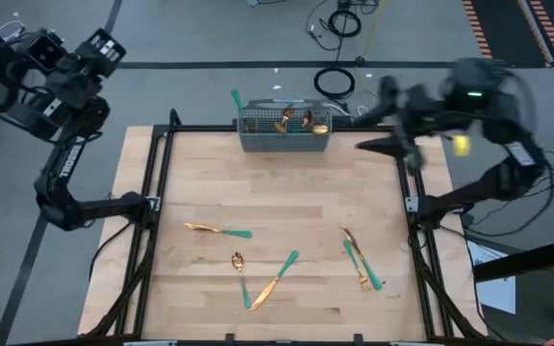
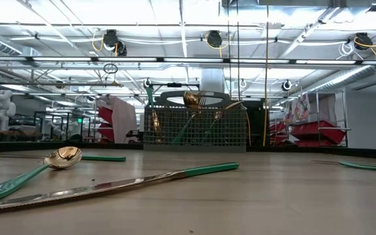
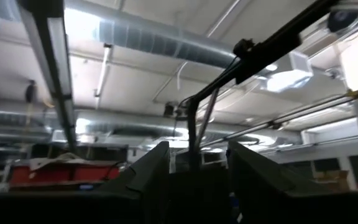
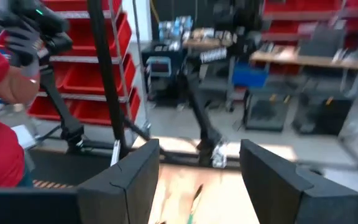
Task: Sort silverware
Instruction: Put the green knife into the gray silverware organizer
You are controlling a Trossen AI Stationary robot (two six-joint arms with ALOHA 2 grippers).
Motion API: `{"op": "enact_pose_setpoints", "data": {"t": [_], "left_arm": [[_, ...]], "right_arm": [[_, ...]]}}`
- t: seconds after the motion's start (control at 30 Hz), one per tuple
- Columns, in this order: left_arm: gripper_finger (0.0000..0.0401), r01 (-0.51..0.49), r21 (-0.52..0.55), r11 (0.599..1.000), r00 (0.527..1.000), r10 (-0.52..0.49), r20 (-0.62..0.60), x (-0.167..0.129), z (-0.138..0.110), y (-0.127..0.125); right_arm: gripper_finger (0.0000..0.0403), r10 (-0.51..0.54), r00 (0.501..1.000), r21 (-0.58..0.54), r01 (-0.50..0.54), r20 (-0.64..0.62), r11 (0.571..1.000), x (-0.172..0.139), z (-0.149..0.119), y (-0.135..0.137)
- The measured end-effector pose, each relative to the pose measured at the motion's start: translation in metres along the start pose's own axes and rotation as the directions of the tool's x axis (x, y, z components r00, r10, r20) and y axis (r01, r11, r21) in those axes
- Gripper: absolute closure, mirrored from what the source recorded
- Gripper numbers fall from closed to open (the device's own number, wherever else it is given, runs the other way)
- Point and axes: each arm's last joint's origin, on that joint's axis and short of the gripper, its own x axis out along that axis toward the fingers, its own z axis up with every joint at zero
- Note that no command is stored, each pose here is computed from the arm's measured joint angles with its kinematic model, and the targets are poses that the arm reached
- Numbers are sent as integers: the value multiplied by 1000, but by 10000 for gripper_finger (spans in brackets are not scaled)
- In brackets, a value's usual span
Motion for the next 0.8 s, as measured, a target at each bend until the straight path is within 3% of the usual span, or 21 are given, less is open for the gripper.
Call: {"op": "enact_pose_setpoints", "data": {"t": [0.1, 0.23, 0.37, 0.57, 0.8], "left_arm": [[235, -45, -11, 999, 999, 44, -29, -5, 0, 3], [235, -68, -72, 995, 998, 69, 11, -13, -13, 14], [235, -118, -145, 982, 992, 122, 23, -26, -29, 30], [235, -224, -223, 949, 970, 238, 39, -54, -55, 49], [235, -324, -290, 900, 883, 398, 248, -103, -101, 49]], "right_arm": [[193, 15, 999, -45, -13, 50, 999, -28, 2, 16], [193, 8, 998, -50, -5, 65, 999, -50, -14, 26], [193, -58, 992, -5, 59, 110, 998, -55, -48, 27], [193, -55, 971, 70, 39, 234, 997, -50, -111, 26], [193, -85, 899, 127, 33, 430, 991, -61, -167, 28]]}}
